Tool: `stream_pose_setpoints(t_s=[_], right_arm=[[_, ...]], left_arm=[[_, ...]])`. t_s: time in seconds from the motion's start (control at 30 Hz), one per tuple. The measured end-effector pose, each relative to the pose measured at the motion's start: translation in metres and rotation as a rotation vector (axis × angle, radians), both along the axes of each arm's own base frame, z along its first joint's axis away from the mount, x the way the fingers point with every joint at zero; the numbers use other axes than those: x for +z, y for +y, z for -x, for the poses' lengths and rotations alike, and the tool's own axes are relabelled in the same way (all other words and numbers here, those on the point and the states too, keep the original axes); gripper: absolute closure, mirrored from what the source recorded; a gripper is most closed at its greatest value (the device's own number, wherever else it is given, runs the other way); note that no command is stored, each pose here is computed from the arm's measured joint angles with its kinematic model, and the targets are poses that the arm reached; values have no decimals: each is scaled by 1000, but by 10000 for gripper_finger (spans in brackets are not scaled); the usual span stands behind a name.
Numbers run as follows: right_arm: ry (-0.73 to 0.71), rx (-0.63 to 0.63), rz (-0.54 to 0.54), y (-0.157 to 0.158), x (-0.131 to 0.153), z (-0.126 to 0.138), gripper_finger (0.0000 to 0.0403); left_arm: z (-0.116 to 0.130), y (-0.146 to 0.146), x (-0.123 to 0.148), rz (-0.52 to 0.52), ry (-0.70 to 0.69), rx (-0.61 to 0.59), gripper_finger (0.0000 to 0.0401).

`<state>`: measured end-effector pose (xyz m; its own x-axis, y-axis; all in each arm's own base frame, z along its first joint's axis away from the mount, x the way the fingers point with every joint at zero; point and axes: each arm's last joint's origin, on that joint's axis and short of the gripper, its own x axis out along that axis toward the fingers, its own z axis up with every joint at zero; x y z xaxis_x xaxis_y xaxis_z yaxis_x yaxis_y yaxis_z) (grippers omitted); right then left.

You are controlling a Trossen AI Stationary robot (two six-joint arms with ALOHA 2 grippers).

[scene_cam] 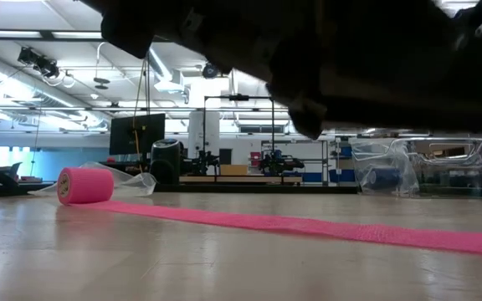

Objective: Roll bandage
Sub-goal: Roll the pink bandage

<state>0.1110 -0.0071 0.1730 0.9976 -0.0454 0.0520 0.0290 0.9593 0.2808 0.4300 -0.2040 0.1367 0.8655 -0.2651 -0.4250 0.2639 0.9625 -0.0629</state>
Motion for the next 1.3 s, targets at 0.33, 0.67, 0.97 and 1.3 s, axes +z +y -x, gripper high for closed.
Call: stream_pose_setpoints(t_s=[0.33,0.67,0.97,1.3], right_arm=[[251,150,-177,25,-23,-17,343],[324,386,-350,57,-30,-30,325],[-9,431,-136,79,-6,-36,319],[301,529,-136,125,12,-86,326]], left_arm=[[4,2,-9,-46,93,0,257],[5,0,-9,-12,100,2,257],[9,-6,-9,11,133,-72,269],[21,-11,36,15,77,-150,353]])
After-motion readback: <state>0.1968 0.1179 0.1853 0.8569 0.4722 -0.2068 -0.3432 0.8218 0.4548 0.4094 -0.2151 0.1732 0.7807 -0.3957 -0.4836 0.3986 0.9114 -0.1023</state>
